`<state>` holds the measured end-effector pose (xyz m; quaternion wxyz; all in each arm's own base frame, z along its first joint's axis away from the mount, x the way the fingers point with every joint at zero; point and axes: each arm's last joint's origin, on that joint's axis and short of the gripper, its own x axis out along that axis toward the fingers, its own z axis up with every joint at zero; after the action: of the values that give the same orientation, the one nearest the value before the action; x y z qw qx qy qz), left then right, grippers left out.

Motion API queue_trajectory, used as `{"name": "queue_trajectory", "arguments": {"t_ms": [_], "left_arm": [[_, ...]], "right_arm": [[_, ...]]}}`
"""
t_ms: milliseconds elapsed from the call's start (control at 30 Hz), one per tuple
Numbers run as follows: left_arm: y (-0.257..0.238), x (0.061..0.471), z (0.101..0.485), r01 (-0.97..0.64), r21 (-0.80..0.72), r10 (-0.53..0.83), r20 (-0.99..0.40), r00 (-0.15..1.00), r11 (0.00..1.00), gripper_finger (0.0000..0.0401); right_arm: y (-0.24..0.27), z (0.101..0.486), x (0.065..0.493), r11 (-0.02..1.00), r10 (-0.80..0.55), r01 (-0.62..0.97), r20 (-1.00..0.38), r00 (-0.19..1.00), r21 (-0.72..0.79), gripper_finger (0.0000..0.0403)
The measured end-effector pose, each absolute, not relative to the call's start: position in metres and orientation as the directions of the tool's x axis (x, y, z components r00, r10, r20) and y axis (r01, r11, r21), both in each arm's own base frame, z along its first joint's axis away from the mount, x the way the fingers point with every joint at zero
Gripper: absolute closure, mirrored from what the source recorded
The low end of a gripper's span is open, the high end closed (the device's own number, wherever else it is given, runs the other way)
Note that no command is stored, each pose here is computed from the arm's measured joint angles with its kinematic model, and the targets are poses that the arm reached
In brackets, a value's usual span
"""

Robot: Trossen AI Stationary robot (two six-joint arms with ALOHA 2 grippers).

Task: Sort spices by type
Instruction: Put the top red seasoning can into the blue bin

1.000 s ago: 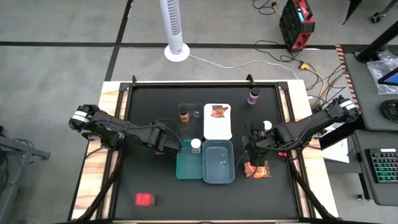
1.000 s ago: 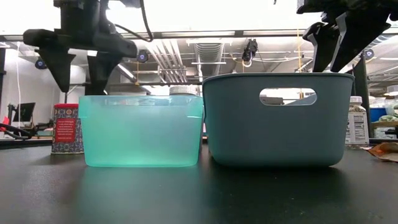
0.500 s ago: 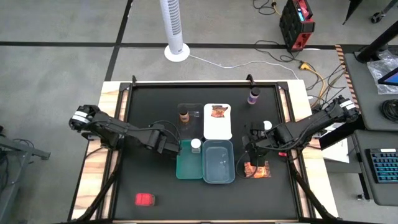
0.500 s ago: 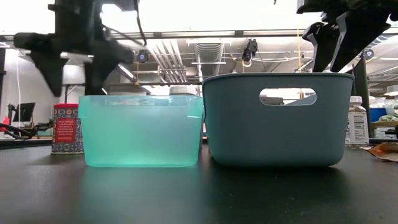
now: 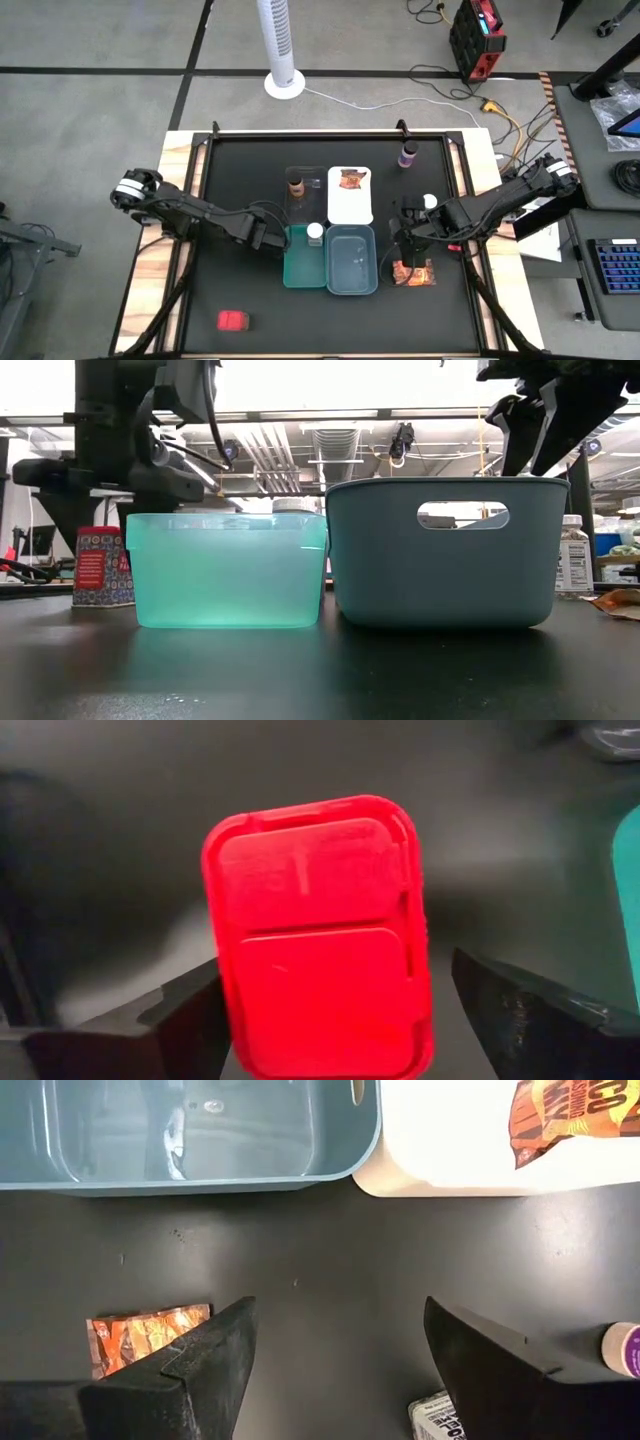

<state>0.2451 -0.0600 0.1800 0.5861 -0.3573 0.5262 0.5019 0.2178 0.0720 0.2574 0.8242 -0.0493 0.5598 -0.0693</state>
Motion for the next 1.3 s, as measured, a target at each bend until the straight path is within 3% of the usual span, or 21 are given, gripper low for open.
{"name": "queue_trajectory", "arguments": {"t_ms": [133,333,500,633,900,967,1067,1200,1300], "left_arm": [[-0.06,0.247,0.183,-0.96,0.107,0.211,-0.976,-0.052,0.26,0.0106],[-0.061,0.247,0.183,-0.958,0.105,0.203,-0.978,-0.05,0.267,0.0206],[-0.061,0.247,0.183,-0.952,0.111,0.205,-0.977,-0.053,0.285,0.021],[-0.064,0.248,0.191,-0.918,0.123,0.208,-0.977,-0.046,0.377,0.021],[-0.072,0.255,0.279,-0.849,0.174,0.293,-0.956,-0.024,0.498,0.021],[-0.076,0.255,0.303,-0.836,0.166,0.329,-0.944,0.019,0.522,0.021],[-0.087,0.261,0.335,-0.788,0.065,0.354,-0.913,0.2,0.612,0.021],[-0.103,0.273,0.363,-0.682,0.002,0.401,-0.811,0.427,0.731,0.021],[-0.112,0.287,0.368,-0.614,0.035,0.42,-0.761,0.495,0.789,0.021]], "right_arm": [[0.073,0.258,0.219,0.986,-0.165,0.061,-0.912,0.377,-0.153,0.012],[0.073,0.259,0.221,0.988,-0.157,0.061,-0.904,0.398,-0.144,0.0115],[0.073,0.259,0.221,0.988,-0.156,0.061,-0.903,0.4,-0.144,0.0124],[0.073,0.259,0.222,0.982,-0.172,0.004,-0.896,0.41,-0.187,0.0132],[0.072,0.273,0.224,0.966,-0.174,-0.067,-0.824,0.54,-0.248,0.0141],[0.069,0.279,0.218,0.955,-0.239,-0.012,-0.793,0.56,-0.296,0.0145],[0.065,0.285,0.205,0.945,-0.293,0.061,-0.745,0.6,-0.323,0.0153],[0.068,0.287,0.191,0.953,-0.268,0.079,-0.692,0.67,-0.292,0.0164],[0.072,0.285,0.18,0.963,-0.226,0.066,-0.647,0.728,-0.262,0.017]]}}
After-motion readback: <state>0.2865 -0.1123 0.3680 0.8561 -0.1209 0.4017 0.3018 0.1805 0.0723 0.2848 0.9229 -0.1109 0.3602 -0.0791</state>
